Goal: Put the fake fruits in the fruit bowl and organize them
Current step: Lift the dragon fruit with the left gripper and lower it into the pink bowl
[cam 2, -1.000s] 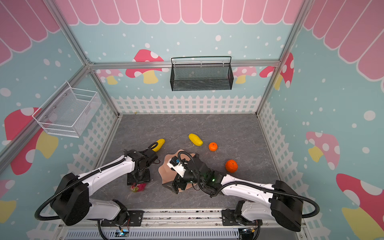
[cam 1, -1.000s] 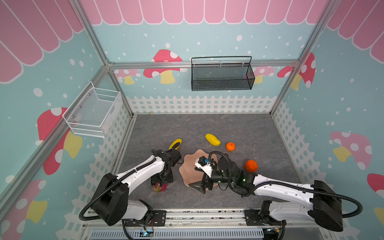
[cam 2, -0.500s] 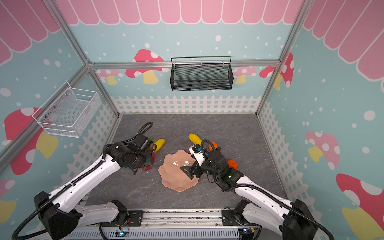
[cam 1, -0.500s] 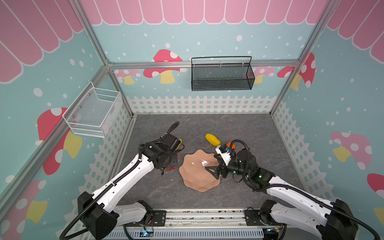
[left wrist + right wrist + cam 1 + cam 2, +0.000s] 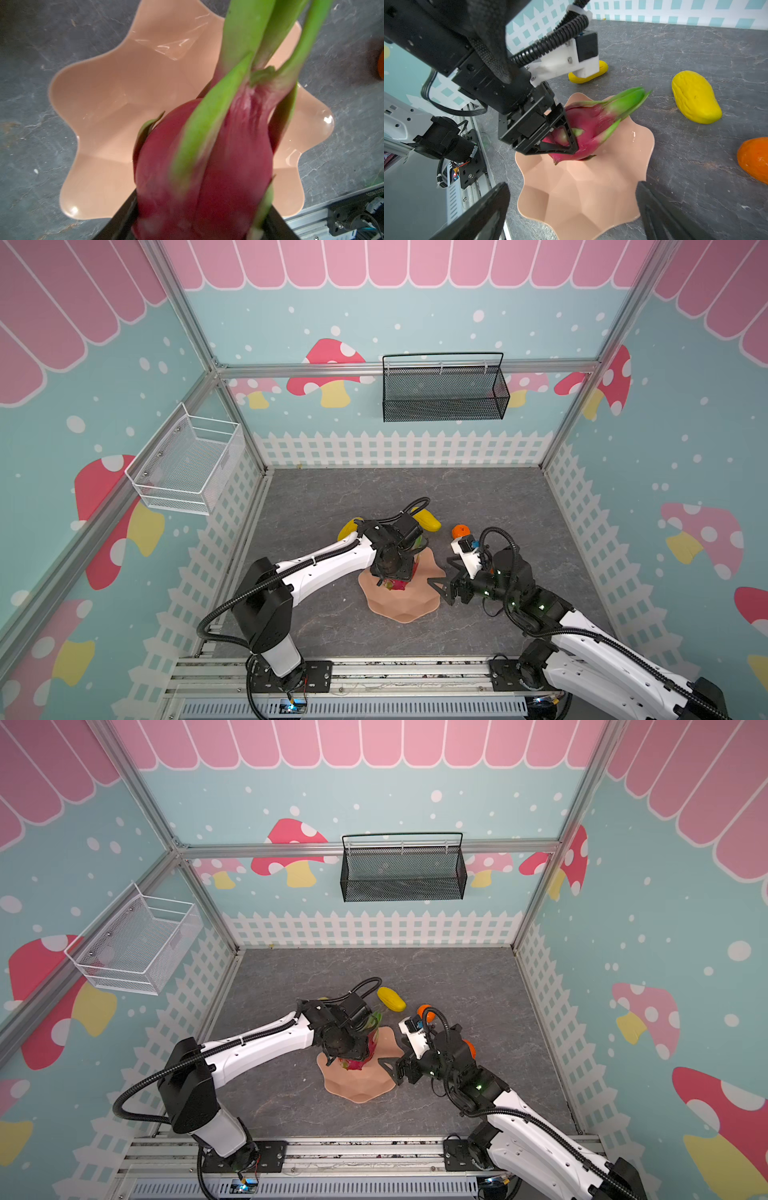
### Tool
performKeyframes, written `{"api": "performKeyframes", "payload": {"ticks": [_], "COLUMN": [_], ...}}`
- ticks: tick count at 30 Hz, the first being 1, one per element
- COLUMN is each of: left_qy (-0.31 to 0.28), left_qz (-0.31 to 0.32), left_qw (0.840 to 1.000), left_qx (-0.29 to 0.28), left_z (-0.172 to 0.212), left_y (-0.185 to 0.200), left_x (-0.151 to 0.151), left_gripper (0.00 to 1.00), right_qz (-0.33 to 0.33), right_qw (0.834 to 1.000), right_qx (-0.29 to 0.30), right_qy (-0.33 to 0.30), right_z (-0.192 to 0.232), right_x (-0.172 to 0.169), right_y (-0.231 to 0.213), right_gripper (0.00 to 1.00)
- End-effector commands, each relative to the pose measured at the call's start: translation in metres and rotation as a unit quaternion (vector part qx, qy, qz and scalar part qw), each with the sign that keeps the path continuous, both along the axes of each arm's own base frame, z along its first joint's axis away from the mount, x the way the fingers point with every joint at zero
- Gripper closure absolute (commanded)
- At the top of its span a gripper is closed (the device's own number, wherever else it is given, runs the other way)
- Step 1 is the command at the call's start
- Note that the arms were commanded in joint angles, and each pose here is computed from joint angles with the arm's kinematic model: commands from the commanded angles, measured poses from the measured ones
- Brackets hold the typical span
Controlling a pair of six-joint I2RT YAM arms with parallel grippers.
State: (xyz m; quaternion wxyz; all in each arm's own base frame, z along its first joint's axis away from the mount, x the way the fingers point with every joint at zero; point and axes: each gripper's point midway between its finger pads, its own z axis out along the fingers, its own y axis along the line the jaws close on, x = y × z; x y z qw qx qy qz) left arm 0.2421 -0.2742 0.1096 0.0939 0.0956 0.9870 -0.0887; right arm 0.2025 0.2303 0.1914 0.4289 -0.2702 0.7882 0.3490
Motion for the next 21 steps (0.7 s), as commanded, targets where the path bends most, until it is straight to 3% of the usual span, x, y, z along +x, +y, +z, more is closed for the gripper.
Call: {"api": "performKeyframes", "payload": {"ticks": [1, 11, 21], "left_qy": [-0.003, 0.036, 0.029], "left_qz": [-0.025, -0.030, -0.036], "left_qw": [1.000, 0.999, 0.999], "left_qx": [-0.016, 0.020, 0.029], "left_z": [0.001, -0.031, -0.033], "left_y": [-0.020, -0.009, -0.005], "left_x": [-0.001, -0.023, -0.022], "left_gripper": [0.47, 0.42, 0.21], "right_qz": [-0.008, -0.002, 0.004], "right_qw": [1.000, 1.000, 1.000], "right_qx": [-0.010, -0.012, -0.020], "right_qy": [0.017, 0.014, 0.016], "right_z": [-0.008, -0.009, -0.014], "right_x": [0.000, 0.000, 0.002], "right_y": [-0.004, -0.003, 0.001], "right_gripper": [0.02, 0.02, 0.02]}}
